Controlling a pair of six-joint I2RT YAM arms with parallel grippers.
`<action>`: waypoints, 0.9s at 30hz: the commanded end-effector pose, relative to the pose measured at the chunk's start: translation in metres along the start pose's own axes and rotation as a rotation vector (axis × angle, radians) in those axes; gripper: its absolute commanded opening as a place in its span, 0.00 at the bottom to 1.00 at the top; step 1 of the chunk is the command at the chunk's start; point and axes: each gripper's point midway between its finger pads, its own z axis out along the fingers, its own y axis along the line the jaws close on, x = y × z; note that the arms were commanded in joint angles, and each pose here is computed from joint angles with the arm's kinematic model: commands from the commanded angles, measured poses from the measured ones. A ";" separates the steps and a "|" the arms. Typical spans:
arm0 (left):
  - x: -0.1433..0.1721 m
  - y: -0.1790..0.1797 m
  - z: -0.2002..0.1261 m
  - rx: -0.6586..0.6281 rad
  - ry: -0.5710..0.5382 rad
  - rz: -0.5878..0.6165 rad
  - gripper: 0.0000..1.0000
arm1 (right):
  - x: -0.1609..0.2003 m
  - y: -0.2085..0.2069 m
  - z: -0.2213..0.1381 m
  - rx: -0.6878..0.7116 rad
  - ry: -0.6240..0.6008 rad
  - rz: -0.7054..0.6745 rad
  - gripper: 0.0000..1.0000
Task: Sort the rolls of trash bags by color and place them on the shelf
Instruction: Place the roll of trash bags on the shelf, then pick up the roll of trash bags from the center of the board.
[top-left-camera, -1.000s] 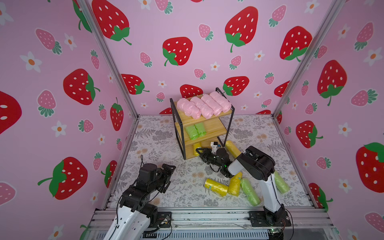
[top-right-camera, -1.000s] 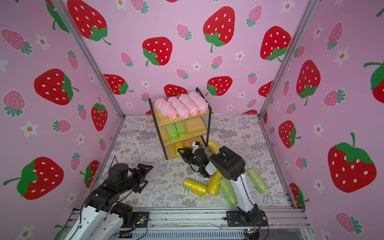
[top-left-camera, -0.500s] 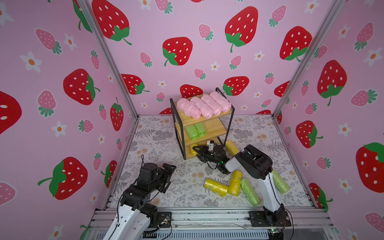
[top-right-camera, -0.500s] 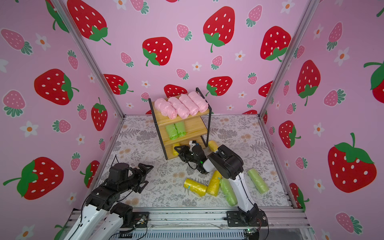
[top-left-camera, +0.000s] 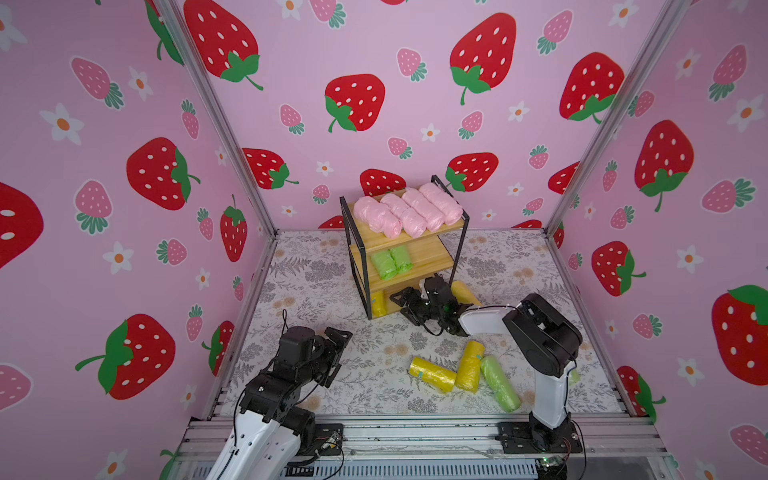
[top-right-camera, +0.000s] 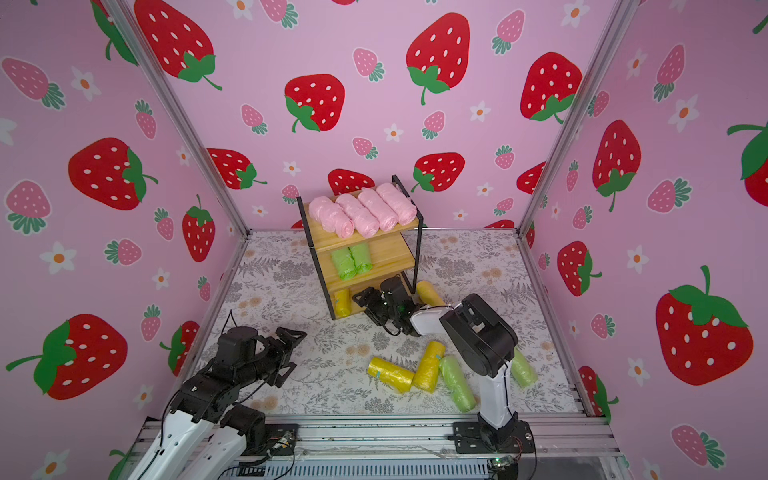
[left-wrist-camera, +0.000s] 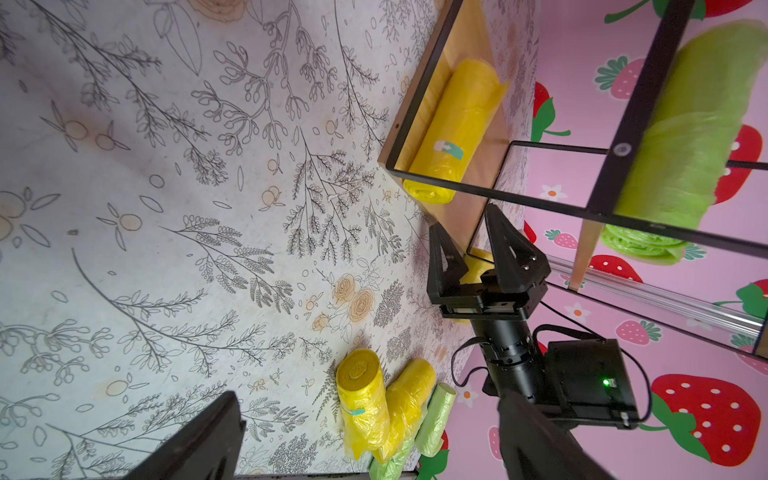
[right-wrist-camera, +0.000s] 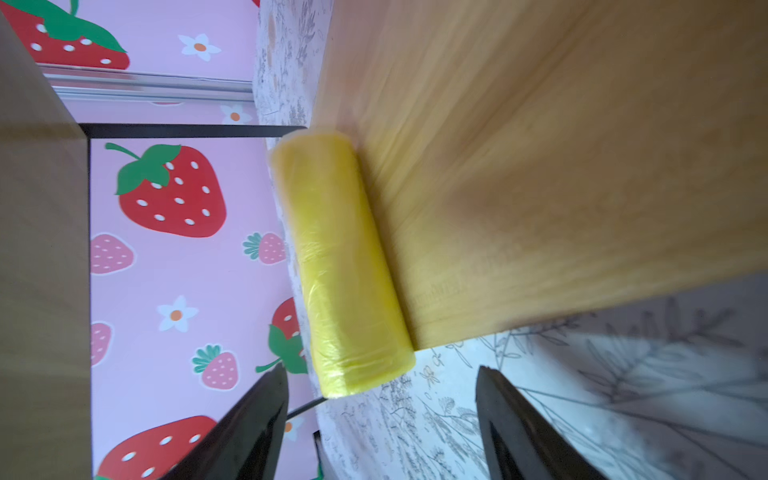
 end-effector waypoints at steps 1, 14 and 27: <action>0.002 -0.010 -0.010 0.026 0.001 0.018 1.00 | 0.007 -0.045 -0.018 0.226 0.037 -0.114 0.77; 0.003 -0.008 -0.019 0.042 -0.009 0.020 1.00 | 0.038 -0.054 -0.115 0.359 0.224 -0.634 0.86; 0.005 0.001 -0.012 0.045 0.000 -0.013 1.00 | 0.082 -0.085 -0.181 0.467 0.445 -0.813 0.99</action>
